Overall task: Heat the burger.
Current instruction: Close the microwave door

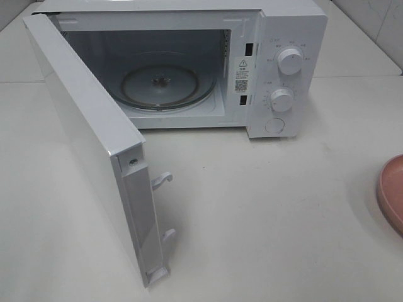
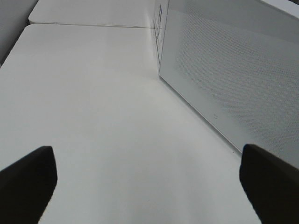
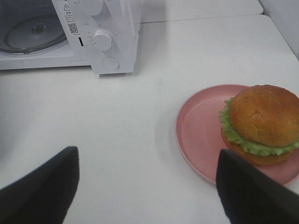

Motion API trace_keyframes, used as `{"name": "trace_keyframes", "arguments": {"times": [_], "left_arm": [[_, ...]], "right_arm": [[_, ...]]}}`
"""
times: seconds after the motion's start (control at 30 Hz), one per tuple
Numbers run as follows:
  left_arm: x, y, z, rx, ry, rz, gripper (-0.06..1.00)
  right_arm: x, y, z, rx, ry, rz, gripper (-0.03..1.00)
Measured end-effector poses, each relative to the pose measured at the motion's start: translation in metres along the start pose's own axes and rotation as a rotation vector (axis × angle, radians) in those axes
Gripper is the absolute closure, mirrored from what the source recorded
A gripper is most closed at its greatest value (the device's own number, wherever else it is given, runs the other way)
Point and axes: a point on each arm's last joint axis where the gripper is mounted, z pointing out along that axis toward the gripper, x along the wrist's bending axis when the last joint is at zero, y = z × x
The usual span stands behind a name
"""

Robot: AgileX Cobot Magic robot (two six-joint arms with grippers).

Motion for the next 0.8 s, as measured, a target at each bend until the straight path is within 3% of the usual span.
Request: {"name": "trace_keyframes", "arguments": {"times": [0.1, 0.17, 0.27, 0.33, 0.37, 0.43, 0.53, 0.57, 0.63, 0.67, 0.8], "left_arm": [[0.000, 0.004, -0.003, -0.034, 0.000, 0.001, -0.04], [0.000, 0.016, -0.005, -0.132, 0.002, 0.002, 0.01], [0.000, 0.019, -0.004, -0.141, 0.002, 0.001, 0.04], [0.000, 0.026, 0.003, -0.138, 0.005, -0.003, 0.17], [0.000, 0.026, 0.003, -0.138, 0.005, -0.003, 0.17], [0.001, 0.037, 0.015, -0.131, 0.009, -0.008, 0.42], [0.002, 0.040, 0.019, -0.126, 0.011, -0.010, 0.47], [0.002, 0.047, 0.026, -0.131, 0.013, -0.012, 0.59], [0.003, 0.049, 0.030, -0.130, 0.015, -0.014, 0.64], [0.003, 0.055, 0.040, -0.116, 0.018, -0.017, 0.76], [0.006, 0.068, 0.064, -0.145, 0.028, -0.023, 0.94]], "right_arm": [[0.000, 0.000, 0.000, 0.000, 0.000, 0.000, 0.21], [0.000, 0.000, 0.000, 0.000, 0.000, 0.000, 0.21], [0.000, 0.000, 0.000, 0.000, 0.000, 0.000, 0.21], [0.000, 0.000, 0.000, 0.000, 0.000, 0.000, 0.21], [0.000, 0.000, 0.000, 0.000, 0.000, 0.000, 0.21], [0.000, 0.000, 0.000, 0.000, 0.000, 0.000, 0.21], [0.000, 0.000, 0.000, 0.000, 0.000, 0.000, 0.21], [0.000, 0.000, 0.000, 0.000, 0.000, 0.000, 0.21], [0.000, 0.000, 0.000, 0.000, 0.000, 0.000, 0.21], [0.000, 0.000, 0.000, 0.000, 0.000, 0.000, 0.21], [0.000, 0.000, 0.000, 0.000, 0.000, 0.000, 0.21]]}}
